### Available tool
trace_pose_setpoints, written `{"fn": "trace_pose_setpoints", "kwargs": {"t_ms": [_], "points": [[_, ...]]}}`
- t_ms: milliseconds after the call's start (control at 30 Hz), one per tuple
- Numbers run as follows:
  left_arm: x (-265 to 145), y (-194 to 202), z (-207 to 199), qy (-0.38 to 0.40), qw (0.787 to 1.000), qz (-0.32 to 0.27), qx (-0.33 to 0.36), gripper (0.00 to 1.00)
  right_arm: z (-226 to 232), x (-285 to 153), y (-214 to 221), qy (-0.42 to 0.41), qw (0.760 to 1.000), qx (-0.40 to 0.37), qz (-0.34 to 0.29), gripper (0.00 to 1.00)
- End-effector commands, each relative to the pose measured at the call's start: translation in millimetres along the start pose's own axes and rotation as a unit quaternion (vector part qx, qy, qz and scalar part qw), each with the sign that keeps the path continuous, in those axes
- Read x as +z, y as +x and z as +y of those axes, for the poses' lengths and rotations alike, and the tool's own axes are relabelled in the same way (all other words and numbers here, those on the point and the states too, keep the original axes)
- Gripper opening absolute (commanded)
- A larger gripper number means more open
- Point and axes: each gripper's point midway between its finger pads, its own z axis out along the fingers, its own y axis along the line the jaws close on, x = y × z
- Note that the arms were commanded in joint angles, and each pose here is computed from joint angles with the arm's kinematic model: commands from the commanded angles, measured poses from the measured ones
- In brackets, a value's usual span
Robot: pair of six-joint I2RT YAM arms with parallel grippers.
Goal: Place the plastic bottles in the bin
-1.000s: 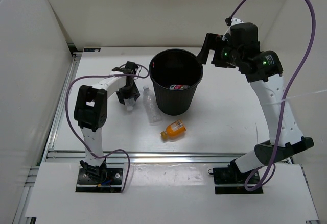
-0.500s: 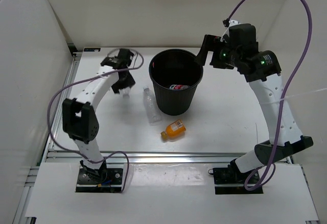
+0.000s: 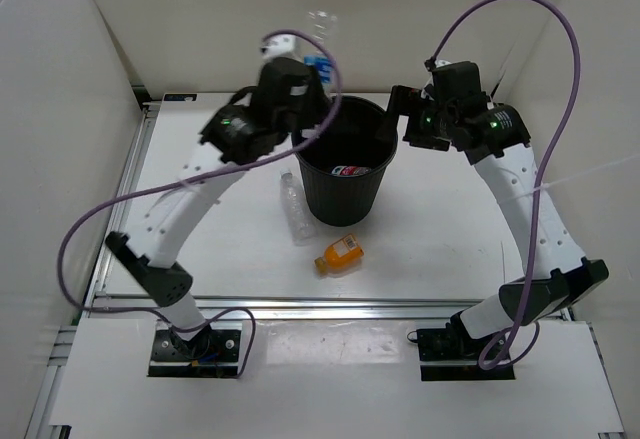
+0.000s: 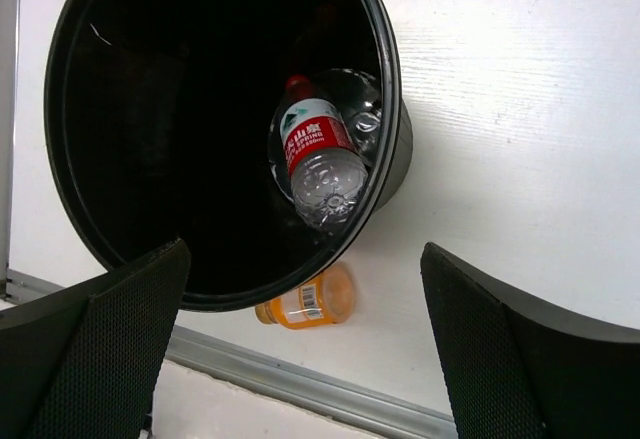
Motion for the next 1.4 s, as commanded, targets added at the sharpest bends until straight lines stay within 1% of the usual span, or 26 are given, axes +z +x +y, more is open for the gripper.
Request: {"fn": "trace_pose_setpoints", "kwargs": {"t_ms": [0, 33, 133, 200, 233, 267, 300, 333, 400, 467, 500, 533, 567, 600, 633, 667, 700, 733, 767, 833, 867, 900, 1033, 1100, 1233, 1367], "points": [[25.6, 41.2, -28.1, 0.015, 0.995, 0.034, 0.095, 0.60, 5.1, -18.6, -15.3, -0.013, 0.999, 0.000, -0.044, 1.00], [28.4, 44.4, -33.3, 0.022, 0.993, 0.033, 0.113, 0.62, 4.4, -21.1, -13.6, -0.014, 0.999, 0.000, -0.044, 1.00], [30.5, 45.7, -37.9, 0.032, 0.993, 0.032, 0.110, 0.63, 0.0, -24.4, -11.3, -0.005, 0.999, 0.001, -0.048, 1.00], [24.1, 52.8, -44.7, 0.042, 0.992, 0.038, 0.115, 0.67, -2.5, -25.8, -9.6, -0.001, 0.999, 0.001, -0.049, 1.00], [22.3, 54.4, -47.1, 0.042, 0.992, 0.036, 0.117, 0.73, -6.1, -22.6, -6.5, 0.007, 0.999, 0.001, -0.045, 1.00], [13.8, 56.1, -49.9, 0.040, 0.991, 0.033, 0.123, 0.92, -5.5, -26.8, -7.5, 0.005, 0.999, 0.001, -0.050, 1.00], [8.1, 45.1, -39.1, 0.006, 0.992, 0.009, 0.125, 1.00, -7.8, -24.7, -5.6, 0.011, 0.999, 0.006, -0.048, 1.00], [2.3, 38.5, -34.1, -0.011, 0.992, -0.006, 0.126, 1.00, -7.9, -24.7, -5.6, 0.011, 0.999, 0.006, -0.048, 1.00], [-17.4, 10.9, -16.2, -0.043, 0.990, -0.046, 0.126, 1.00, -8.6, -28.8, -7.3, 0.012, 0.998, 0.006, -0.055, 1.00], [-29.3, -11.1, 16.0, -0.114, 0.982, -0.095, 0.115, 1.00, -8.6, -28.9, -7.3, 0.012, 0.998, 0.006, -0.055, 1.00], [-43.7, -35.9, 42.4, -0.147, 0.978, -0.127, 0.081, 1.00, -9.6, -29.0, -5.2, 0.014, 0.999, 0.006, -0.051, 1.00], [-45.0, -35.3, 71.2, -0.192, 0.970, -0.133, 0.068, 1.00, -10.3, -30.6, -3.5, 0.014, 0.999, 0.006, -0.051, 1.00], [-46.3, -36.2, 89.0, -0.204, 0.969, -0.136, 0.021, 1.00, -10.3, -30.6, -3.5, 0.014, 0.999, 0.006, -0.051, 1.00], [-57.2, -54.2, 131.8, -0.233, 0.961, -0.148, -0.022, 1.00, -10.3, -30.6, -3.5, 0.014, 0.999, 0.006, -0.051, 1.00], [-45.1, -44.3, 128.0, -0.169, 0.978, -0.108, -0.053, 1.00, -9.6, -34.8, -4.4, 0.012, 0.998, 0.006, -0.056, 1.00], [-24.4, -6.9, 152.4, -0.165, 0.983, -0.053, -0.055, 1.00, -11.9, -32.9, 0.2, 0.016, 0.999, 0.006, -0.047, 1.00], [-15.9, 7.1, 161.5, -0.139, 0.987, -0.027, -0.077, 1.00, -12.3, -32.9, 0.3, 0.016, 0.999, 0.002, -0.047, 1.00], [-11.3, 11.6, 179.2, -0.123, 0.987, -0.017, -0.100, 1.00, -15.1, -32.9, -1.1, 0.020, 0.999, 0.004, -0.049, 1.00], [1.9, 50.0, 177.0, -0.080, 0.989, 0.049, -0.110, 1.00, -14.5, -36.5, -1.9, 0.018, 0.998, 0.004, -0.053, 1.00], [25.9, 77.8, 192.5, -0.068, 0.985, 0.098, -0.126, 0.99, -19.1, -34.6, -0.7, 0.023, 0.998, 0.002, -0.050, 1.00], [32.0, 106.5, 190.7, -0.038, 0.979, 0.147, -0.133, 0.99, -19.8, -36.0, 1.1, 0.023, 0.998, 0.002, -0.050, 1.00], [41.9, 111.3, 189.1, -0.015, 0.980, 0.149, -0.134, 0.99, -20.2, -36.1, 1.1, 0.023, 0.998, -0.002, -0.050, 1.00], [70.7, 156.7, 201.5, 0.015, 0.963, 0.218, -0.156, 1.00, -19.4, -36.0, 7.2, 0.011, 0.999, -0.005, -0.040, 1.00], [76.2, 179.9, 200.9, 0.034, 0.952, 0.259, -0.159, 1.00, -20.1, -39.7, 8.6, 0.012, 0.999, -0.011, -0.040, 1.00], [92.5, 206.2, 210.1, 0.033, 0.942, 0.290, -0.165, 1.00, -24.2, -38.3, 13.8, 0.013, 0.999, -0.012, -0.033, 1.00], [110.0, 226.9, 195.1, 0.057, 0.932, 0.320, -0.159, 1.00, -24.1, -41.9, 18.3, 0.008, 0.999, -0.013, -0.032, 1.00]]}}
